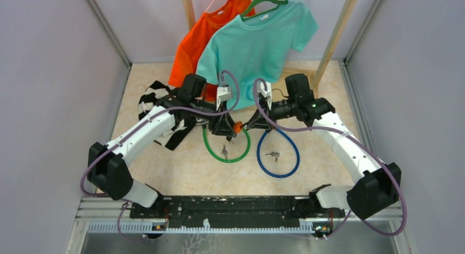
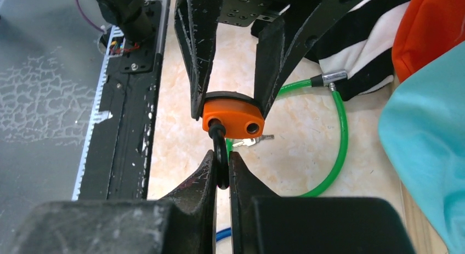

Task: Lock with the key
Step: Pick up the lock from the center of the board.

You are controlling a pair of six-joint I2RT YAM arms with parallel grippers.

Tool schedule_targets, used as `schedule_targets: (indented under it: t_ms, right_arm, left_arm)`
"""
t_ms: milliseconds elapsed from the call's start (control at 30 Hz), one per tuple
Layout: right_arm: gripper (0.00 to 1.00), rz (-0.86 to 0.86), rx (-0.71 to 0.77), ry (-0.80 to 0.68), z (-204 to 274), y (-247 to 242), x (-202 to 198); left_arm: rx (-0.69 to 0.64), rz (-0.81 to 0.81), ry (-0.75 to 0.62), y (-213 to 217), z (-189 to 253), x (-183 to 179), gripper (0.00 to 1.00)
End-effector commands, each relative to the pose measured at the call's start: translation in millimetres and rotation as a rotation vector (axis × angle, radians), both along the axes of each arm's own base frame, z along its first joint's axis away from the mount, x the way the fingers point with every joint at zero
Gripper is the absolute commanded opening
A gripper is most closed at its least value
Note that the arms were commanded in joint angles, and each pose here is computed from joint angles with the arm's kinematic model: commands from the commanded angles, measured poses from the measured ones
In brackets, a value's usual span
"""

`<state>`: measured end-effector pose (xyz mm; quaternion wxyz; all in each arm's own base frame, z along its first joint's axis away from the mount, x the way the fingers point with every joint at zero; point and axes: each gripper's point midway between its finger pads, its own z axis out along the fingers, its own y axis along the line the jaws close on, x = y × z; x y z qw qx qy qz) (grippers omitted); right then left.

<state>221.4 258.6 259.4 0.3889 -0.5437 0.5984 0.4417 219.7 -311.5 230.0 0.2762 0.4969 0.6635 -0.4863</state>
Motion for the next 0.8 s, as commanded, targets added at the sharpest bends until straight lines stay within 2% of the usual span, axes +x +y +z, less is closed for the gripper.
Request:
schedule_targets:
  t_ms: [0,133,300,400,533,767]
  right_arm:
    - [0.0,0.041,0.028,-0.193,31,-1,0]
    - [0.0,0.041,0.066,-0.165,39,0,-6]
    - [0.0,-0.036,0.097,-0.085,46,-1,-1]
    - [0.0,-0.071,0.114,-0.021,46,-2,2]
    - [0.0,-0.097,0.146,0.05,47,-4,5]
    - [0.0,-0.1,0.162,0.064,50,-5,5]
  left_arm:
    - [-0.111,-0.129,-0.023,-8,19,-18,0.17]
    - [-0.118,-0.148,-0.047,-9,24,-17,0.45]
    - [-0.1,-0.087,-0.176,-8,29,1,0.82]
    - [-0.104,-0.057,-0.239,-8,32,9,0.99]
    - [-0.094,-0.03,-0.297,-10,33,17,1.0]
    - [-0.078,-0.064,-0.284,-18,21,11,0.83]
